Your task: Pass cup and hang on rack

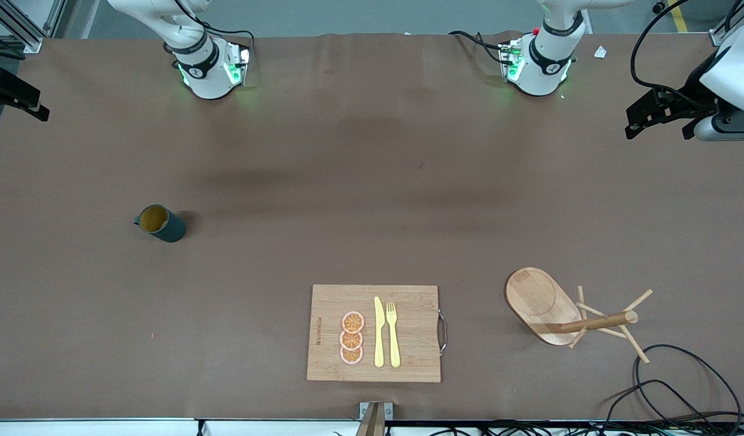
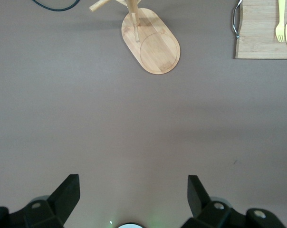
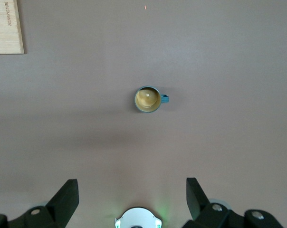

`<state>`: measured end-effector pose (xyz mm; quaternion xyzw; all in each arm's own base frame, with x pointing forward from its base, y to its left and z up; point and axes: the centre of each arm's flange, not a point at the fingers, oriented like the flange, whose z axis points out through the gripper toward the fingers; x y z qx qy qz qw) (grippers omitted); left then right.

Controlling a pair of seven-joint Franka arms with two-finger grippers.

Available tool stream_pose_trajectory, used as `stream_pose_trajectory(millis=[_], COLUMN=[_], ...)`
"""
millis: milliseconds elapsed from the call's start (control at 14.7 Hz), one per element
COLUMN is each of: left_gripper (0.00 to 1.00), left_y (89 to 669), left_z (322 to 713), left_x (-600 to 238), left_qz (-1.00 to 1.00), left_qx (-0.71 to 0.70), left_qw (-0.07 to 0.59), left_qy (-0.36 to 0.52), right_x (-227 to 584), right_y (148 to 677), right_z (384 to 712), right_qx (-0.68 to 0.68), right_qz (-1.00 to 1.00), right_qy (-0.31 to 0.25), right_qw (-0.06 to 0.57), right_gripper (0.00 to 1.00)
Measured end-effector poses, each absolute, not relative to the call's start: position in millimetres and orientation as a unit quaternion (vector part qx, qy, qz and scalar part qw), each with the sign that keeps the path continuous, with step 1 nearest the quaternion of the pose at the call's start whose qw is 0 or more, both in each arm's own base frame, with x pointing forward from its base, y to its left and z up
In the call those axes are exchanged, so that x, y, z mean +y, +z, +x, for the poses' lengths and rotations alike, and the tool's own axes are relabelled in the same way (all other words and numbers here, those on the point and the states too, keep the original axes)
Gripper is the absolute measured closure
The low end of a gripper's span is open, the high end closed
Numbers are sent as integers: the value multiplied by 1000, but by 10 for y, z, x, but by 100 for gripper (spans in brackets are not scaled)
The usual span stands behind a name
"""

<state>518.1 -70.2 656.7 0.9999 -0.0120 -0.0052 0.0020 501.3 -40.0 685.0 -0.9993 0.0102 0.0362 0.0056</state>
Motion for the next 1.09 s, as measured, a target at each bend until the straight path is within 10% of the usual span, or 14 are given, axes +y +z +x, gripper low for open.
stream_pose_trajectory(millis=[1086], left_gripper=[0], left_y=[6214], left_z=[5377], left_x=[-1075], left_qz=[999], left_qx=[-46], left_qw=[2], left_qy=[-28], right_x=[-401], right_y=[6843], right_z=[5003], right_qx=[10], right_qz=[-999], right_qy=[41], right_qw=[6], right_gripper=[0])
